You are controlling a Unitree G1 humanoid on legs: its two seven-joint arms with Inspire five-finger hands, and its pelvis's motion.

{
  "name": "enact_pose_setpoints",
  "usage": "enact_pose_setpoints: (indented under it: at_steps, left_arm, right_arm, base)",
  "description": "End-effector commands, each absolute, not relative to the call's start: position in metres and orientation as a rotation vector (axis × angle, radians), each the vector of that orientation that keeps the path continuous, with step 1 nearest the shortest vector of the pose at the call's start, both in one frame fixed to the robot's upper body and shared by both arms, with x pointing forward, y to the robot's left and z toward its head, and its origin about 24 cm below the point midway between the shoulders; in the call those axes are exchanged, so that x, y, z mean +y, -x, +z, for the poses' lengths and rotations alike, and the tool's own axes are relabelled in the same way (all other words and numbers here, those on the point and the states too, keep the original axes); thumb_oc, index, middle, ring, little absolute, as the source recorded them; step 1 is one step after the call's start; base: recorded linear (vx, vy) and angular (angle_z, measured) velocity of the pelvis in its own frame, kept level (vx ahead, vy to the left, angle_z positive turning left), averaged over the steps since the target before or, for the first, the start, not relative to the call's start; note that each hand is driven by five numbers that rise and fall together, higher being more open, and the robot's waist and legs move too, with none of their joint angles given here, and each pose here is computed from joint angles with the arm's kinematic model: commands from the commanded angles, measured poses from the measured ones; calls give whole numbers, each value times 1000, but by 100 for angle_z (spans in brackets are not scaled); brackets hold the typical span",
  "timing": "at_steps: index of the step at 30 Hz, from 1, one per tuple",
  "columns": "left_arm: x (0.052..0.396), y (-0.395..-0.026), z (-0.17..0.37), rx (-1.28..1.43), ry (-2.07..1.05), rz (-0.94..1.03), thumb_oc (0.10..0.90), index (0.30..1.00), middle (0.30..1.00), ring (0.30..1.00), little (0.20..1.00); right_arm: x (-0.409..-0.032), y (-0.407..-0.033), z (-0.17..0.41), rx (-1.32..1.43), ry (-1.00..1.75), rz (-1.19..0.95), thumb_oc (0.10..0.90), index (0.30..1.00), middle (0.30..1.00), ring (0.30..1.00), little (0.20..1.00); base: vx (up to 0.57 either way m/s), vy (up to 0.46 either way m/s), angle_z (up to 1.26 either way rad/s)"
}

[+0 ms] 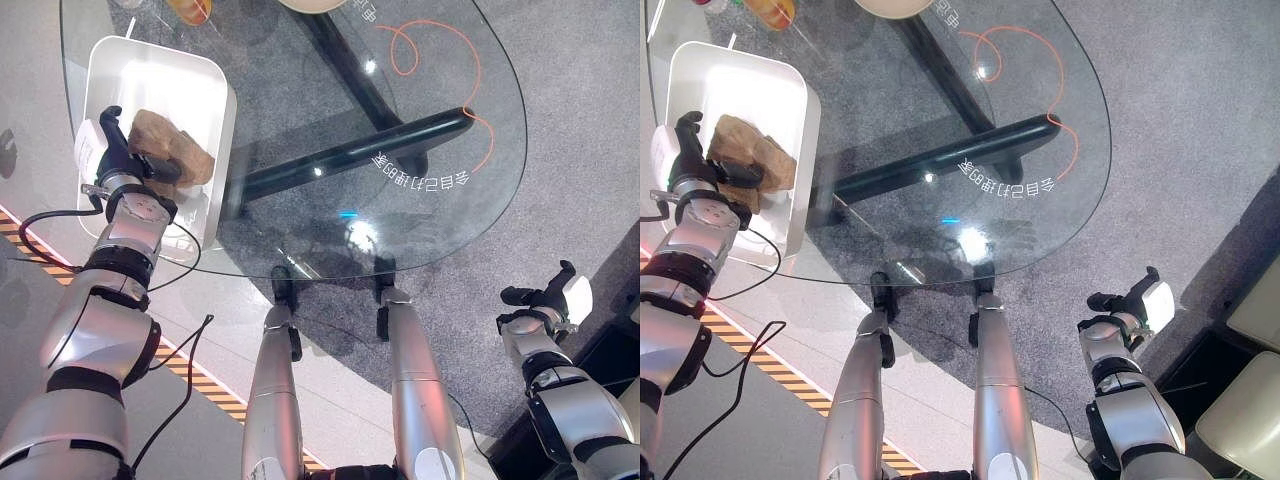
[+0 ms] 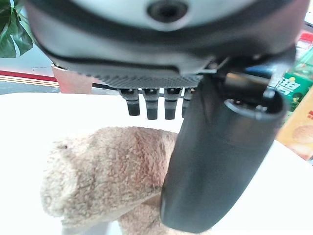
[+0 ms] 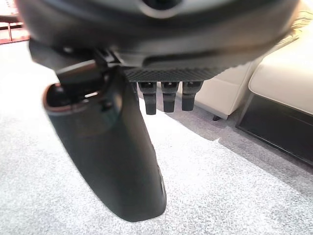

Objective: Wipe the table with a cloth and put it in the basket.

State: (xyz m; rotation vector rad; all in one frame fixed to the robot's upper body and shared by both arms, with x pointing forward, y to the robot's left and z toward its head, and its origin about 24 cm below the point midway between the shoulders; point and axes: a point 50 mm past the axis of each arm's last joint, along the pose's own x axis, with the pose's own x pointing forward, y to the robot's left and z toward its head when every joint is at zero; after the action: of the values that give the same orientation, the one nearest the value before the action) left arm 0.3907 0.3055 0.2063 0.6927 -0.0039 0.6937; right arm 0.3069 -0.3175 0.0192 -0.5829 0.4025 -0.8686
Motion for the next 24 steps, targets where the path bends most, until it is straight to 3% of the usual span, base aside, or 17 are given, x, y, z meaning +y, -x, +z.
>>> enact_pose_setpoints:
  at_steps: [1,11,24]
  left_arm:
    - [341,-374,253,-112,-655,870,800,900,900,900,900]
    - [345,-365,268,-273,-578,926,800,900,900,900,900]
    - [372,-338,265,-370,-585,881,800,900,900,900,900]
  right_arm:
    - [-356,-282,22,440,662,-983,800,900,900,900,900]
    - [-350,-272,6,474,647,-963,800,900,900,900,900]
    - [-365,-219,-35,671,628,-927,800,900,900,900,900]
  base:
    - [0,0,0]
    - [-8,-23,0]
    - [36,-54,-5]
